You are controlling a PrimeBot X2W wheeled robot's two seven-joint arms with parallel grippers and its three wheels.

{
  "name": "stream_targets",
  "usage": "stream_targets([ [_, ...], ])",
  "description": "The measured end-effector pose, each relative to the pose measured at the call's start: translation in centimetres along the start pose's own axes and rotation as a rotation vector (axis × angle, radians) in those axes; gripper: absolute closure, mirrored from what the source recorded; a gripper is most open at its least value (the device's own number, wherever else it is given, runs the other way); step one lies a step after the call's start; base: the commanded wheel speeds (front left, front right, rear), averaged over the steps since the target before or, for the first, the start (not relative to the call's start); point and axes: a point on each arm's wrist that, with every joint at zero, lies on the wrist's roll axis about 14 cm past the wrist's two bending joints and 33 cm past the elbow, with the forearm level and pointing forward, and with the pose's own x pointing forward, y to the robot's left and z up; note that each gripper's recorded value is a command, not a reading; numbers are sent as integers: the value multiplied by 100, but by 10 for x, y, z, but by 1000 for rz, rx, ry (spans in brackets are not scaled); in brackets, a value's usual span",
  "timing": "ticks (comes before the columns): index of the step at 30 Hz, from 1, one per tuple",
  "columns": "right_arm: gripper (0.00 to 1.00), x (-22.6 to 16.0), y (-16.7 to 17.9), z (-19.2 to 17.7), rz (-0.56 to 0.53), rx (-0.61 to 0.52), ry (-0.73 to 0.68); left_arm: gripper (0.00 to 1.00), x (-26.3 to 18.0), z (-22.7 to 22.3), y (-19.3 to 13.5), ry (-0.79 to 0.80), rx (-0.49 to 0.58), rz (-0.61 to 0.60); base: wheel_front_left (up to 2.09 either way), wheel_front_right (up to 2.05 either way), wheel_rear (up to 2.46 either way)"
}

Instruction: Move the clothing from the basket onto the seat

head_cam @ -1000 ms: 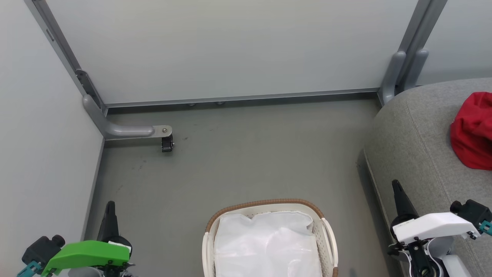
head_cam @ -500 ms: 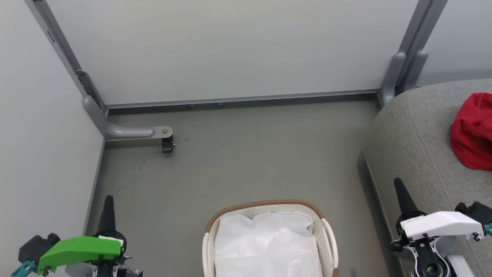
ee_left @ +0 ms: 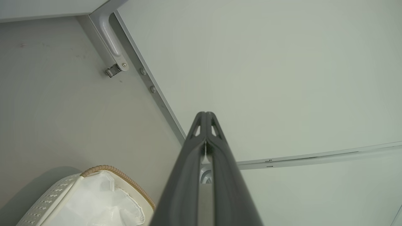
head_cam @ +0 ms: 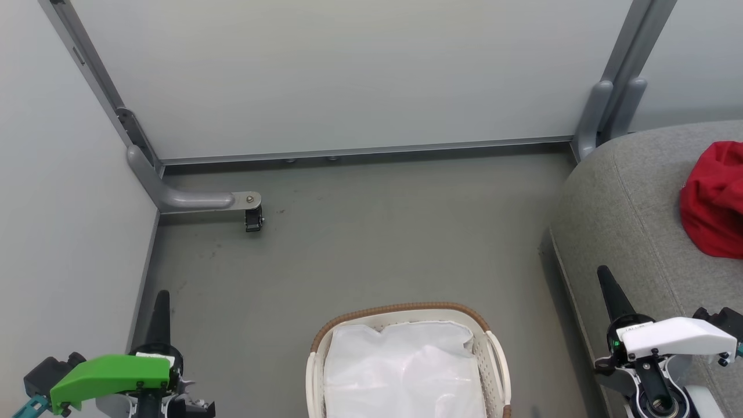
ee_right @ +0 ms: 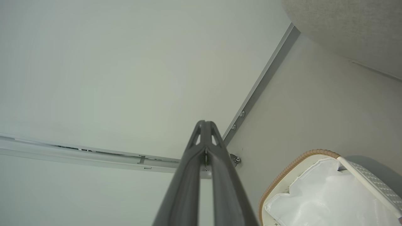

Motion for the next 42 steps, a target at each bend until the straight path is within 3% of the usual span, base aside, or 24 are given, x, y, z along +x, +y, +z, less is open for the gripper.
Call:
stream_targets([
  [42,100,-1,16,9,67,317,5,100,4,11,-26,6,-297,-92,0,0,0],
])
